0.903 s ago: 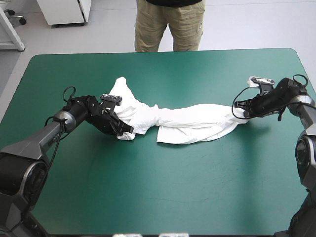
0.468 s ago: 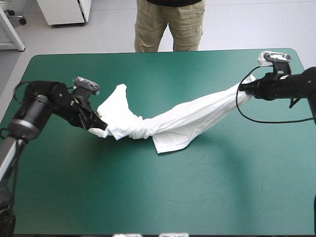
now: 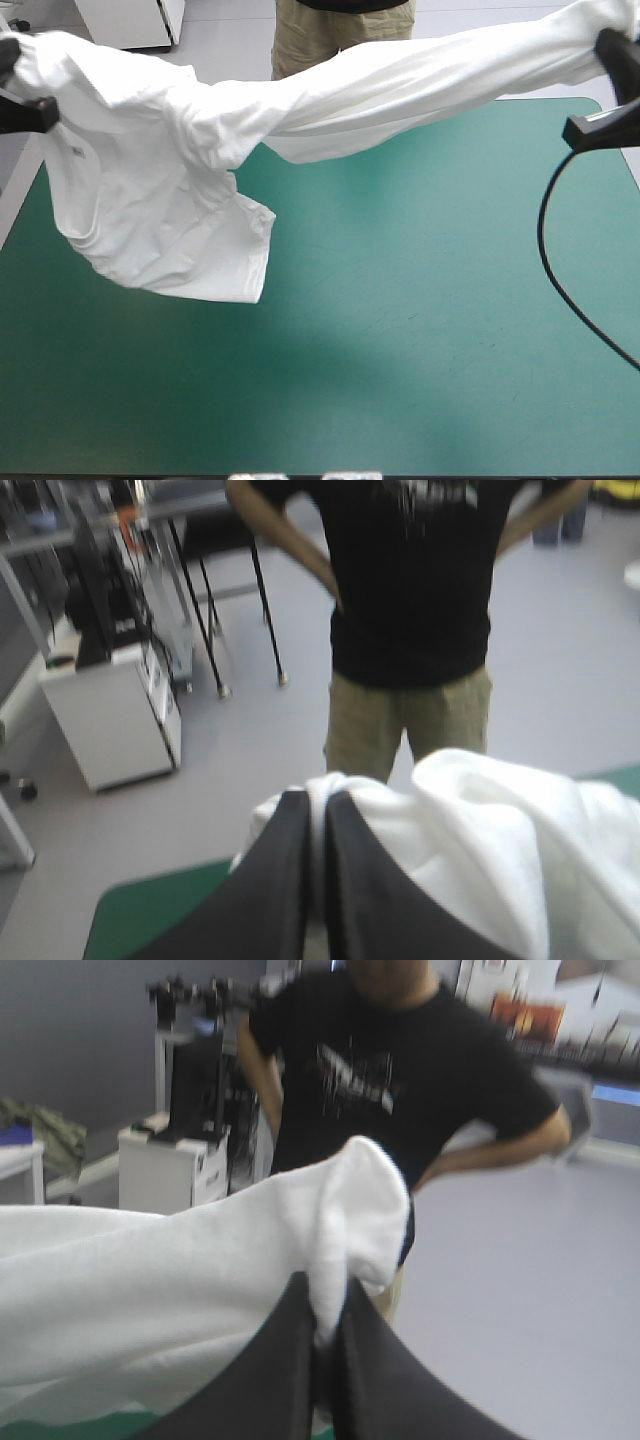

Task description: Fold the cloth

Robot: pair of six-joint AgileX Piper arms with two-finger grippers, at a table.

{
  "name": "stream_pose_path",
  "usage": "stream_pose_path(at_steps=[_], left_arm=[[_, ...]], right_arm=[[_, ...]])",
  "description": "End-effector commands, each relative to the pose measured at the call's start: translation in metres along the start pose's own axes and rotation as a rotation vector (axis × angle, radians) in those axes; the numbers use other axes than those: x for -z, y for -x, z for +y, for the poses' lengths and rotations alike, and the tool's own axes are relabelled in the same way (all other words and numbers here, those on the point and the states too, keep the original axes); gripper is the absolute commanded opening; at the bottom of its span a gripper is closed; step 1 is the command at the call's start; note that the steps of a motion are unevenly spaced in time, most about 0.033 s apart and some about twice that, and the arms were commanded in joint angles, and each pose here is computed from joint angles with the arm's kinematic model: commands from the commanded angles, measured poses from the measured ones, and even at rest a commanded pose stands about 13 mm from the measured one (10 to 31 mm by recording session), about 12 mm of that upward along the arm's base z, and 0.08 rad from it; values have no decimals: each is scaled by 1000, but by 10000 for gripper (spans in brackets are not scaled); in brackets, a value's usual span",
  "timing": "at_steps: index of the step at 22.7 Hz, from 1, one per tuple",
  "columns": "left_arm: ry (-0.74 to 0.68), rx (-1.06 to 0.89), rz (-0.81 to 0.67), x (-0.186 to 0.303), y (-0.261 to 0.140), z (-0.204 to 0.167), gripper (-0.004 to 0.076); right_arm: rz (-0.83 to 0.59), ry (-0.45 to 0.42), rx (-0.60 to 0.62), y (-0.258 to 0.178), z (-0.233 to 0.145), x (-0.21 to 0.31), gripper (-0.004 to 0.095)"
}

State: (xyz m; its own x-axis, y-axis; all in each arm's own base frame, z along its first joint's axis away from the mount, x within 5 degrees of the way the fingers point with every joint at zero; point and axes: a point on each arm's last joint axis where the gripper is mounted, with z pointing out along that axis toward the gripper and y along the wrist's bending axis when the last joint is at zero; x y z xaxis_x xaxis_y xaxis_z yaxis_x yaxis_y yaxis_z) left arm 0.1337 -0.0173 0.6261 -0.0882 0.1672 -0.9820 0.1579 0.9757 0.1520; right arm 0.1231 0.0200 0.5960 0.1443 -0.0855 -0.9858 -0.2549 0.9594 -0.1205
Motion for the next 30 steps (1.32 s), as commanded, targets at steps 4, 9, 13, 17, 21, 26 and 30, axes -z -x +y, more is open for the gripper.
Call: stream_pose_path(at_steps=[4, 9, 13, 17, 21, 26, 30], left_arm=[[-11, 39, -269, 65, 31, -2, -9], [21, -3, -340, 120, 27, -4, -9], [26, -6, -211, 105, 14, -3, -9], [-33, 9, 154, 18, -36, -7, -9], [-91, 42, 379, -66, -105, -17, -9], [-117, 100, 471, -151, -171, -26, -9], [-106, 124, 479, -208, -204, -28, -9]], right_arm=[[-281, -43, 102, 52, 25, 73, -17], [-273, -31, 164, 53, 44, 116, -17], [-143, 6, 152, 39, 47, 113, -17], [90, 68, 42, -9, 37, 74, -17], [354, 83, -104, -94, 22, 25, -17], [572, 38, -213, -191, 3, -24, -17], [660, -20, -245, -242, -14, -58, -17]])
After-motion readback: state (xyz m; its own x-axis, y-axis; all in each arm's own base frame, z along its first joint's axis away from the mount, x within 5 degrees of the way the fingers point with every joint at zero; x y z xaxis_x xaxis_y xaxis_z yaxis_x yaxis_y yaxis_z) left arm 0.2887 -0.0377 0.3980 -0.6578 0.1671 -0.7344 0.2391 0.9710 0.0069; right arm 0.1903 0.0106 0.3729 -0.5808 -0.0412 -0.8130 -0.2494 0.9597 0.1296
